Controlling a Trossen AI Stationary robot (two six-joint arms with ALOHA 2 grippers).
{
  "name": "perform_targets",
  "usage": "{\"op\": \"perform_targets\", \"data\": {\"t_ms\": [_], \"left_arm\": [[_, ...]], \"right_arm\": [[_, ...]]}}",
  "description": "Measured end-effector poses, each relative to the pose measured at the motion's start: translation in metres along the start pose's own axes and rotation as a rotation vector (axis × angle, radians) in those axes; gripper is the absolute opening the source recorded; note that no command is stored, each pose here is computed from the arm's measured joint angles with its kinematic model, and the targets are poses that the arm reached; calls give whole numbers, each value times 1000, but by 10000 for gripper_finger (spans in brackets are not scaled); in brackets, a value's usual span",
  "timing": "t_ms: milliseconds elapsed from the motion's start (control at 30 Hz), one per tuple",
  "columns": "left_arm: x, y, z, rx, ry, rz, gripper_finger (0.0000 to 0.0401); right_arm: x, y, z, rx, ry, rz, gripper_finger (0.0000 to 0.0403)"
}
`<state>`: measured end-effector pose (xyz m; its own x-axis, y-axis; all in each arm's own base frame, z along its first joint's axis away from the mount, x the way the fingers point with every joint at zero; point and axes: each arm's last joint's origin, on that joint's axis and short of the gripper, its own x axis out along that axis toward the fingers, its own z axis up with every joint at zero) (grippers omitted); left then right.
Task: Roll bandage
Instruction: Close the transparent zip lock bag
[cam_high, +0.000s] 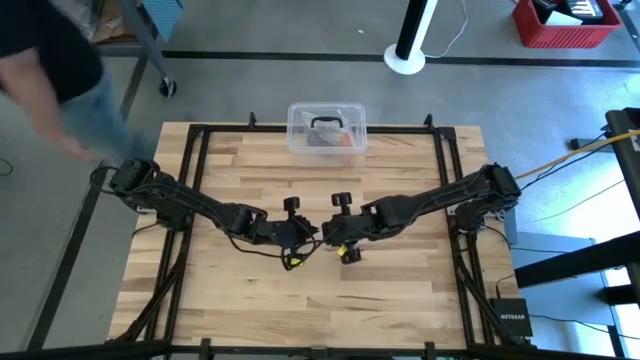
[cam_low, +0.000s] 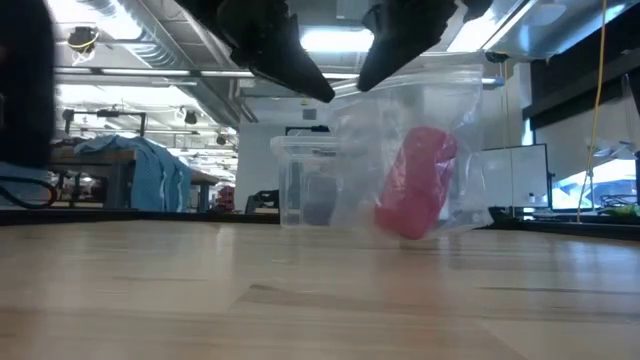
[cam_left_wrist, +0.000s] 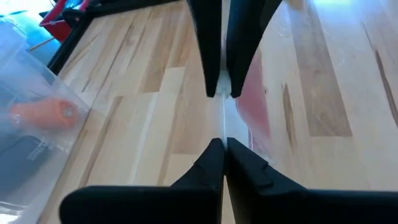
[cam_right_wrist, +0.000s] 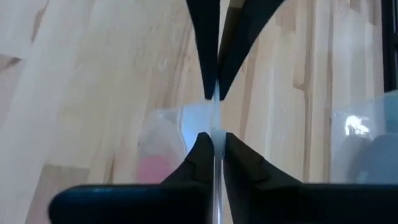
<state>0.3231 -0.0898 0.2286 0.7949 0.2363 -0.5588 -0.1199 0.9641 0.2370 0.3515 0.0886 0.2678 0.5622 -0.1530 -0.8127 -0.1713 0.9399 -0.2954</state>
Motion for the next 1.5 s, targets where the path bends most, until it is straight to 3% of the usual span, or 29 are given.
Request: {"op": "perform_targets", "data": {"t_ms": [133, 333, 533, 867, 1000, 1200, 1333, 1500], "left_arm": [[0, 0, -2, 7, 17, 1, 0], [0, 0, -6, 23, 51, -1, 1], [0, 0, -12, 13, 101, 3, 1], [-2, 0, -1, -39, 4, -6, 7], [-7, 9, 21, -29, -86, 16, 34], [-10, 26, 55, -74, -191, 45, 111], [-2, 32, 54, -96, -185, 30, 153], [7, 32, 50, -97, -193, 35, 172]], "right_arm": [[-11, -1, -7, 3, 54, 5, 34], [-27, -5, -19, 1, 128, 9, 19], [-47, -10, -34, 43, 224, 6, 29], [-54, -12, -28, 71, 144, 13, 25], [-53, -13, -26, 57, 127, 14, 28], [-53, -13, -25, 56, 112, 2, 28], [-53, -13, -23, 41, 96, -2, 29], [-53, -13, -23, 40, 96, -2, 29]]}}
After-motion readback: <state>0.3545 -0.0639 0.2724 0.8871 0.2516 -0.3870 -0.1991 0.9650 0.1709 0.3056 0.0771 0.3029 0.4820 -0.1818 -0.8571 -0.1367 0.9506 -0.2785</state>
